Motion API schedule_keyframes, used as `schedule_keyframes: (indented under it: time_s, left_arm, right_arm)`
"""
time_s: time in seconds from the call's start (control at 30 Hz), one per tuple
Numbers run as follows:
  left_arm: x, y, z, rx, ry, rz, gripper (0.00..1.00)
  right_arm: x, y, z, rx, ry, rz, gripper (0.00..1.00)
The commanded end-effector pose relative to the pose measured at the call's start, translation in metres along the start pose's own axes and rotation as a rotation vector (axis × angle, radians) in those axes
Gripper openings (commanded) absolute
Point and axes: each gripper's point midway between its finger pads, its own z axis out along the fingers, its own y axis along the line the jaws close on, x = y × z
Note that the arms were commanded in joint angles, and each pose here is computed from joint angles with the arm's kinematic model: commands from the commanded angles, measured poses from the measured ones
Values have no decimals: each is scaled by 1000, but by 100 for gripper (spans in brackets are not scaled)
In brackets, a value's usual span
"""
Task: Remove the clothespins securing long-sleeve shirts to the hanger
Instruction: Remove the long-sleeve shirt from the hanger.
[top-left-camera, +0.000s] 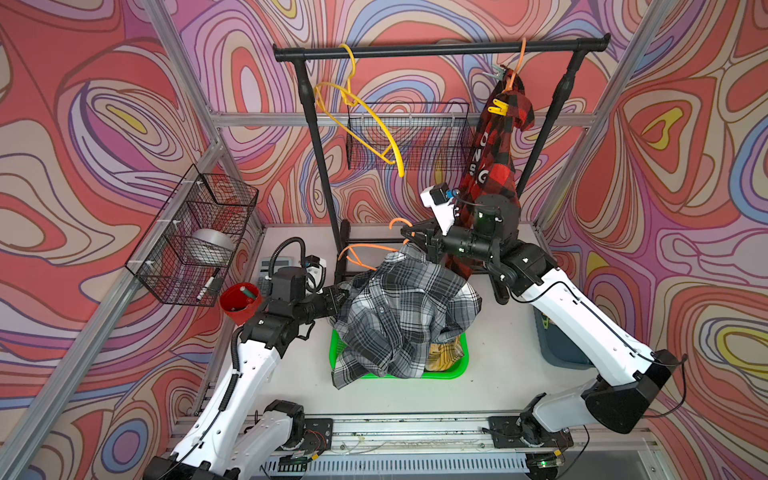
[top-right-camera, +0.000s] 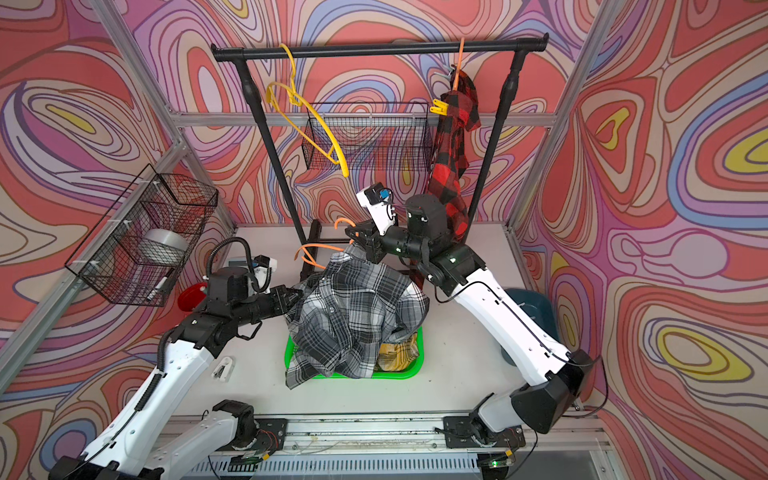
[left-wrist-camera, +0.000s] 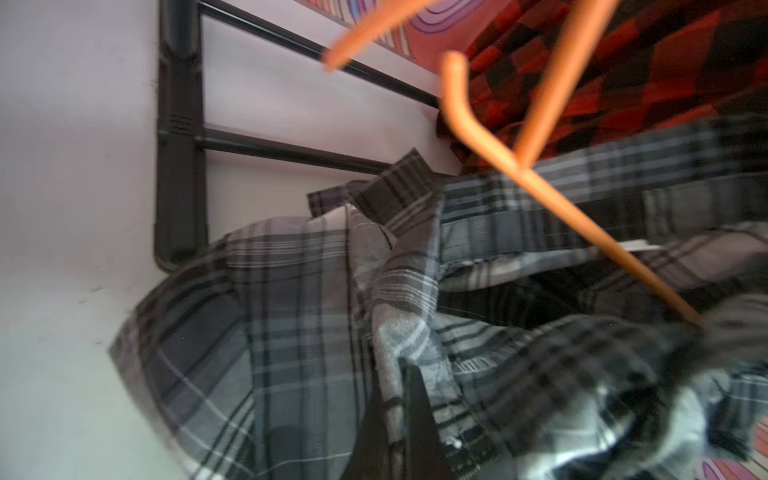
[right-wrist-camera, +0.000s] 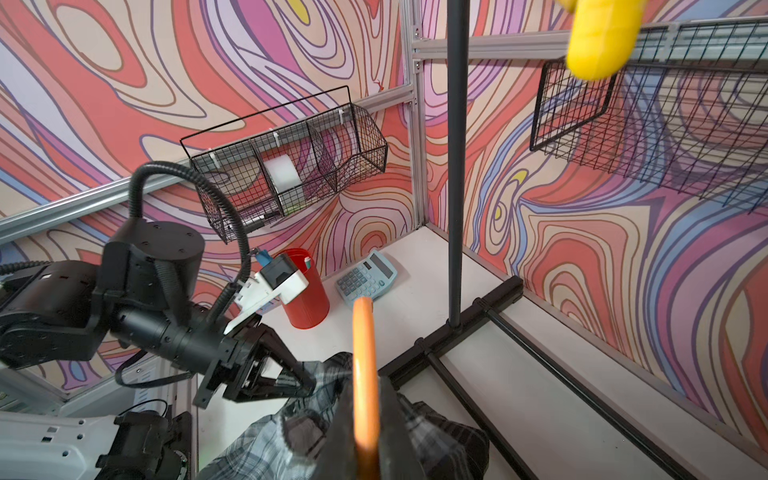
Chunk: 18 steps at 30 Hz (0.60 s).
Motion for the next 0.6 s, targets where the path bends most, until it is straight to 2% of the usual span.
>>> schedule_keyframes:
  time_s: [0.0,0.03,0.1,0.13,0.17,0.27,0.33,0.43,0.57]
  left_arm:
    - [2,-17,-5,32,1,8,0]
    - [0,-18,-9,24,-4,15,0]
    - [-14,-24,-26,-6,-54,56,45]
    - [-22,-28,-35,-15,-86,75,57]
    - [-33,-34,-45,-20,-126,95,64]
    - [-59,-54,-68,-5,-219,128,71]
    - [-73,-64,-76,15,-264,106,74]
    - [-88,-75,-73,90,-306,-10,75]
    - [-92,-81,-49,241,-296,-217,75]
  right_arm:
    - [2,0,15,-18,-27,2,0]
    - [6,1,19,-22,-20,4,0]
    - [12,1,23,-23,-15,9,0]
    - [14,0,24,-18,-14,11,0]
    - [14,-1,25,-13,-14,10,0]
    - [15,-1,27,-9,-24,4,0]
    - [14,1,27,-10,-36,-4,0]
    - [11,4,27,-8,-51,-19,0]
    - [6,8,26,3,-76,-54,0]
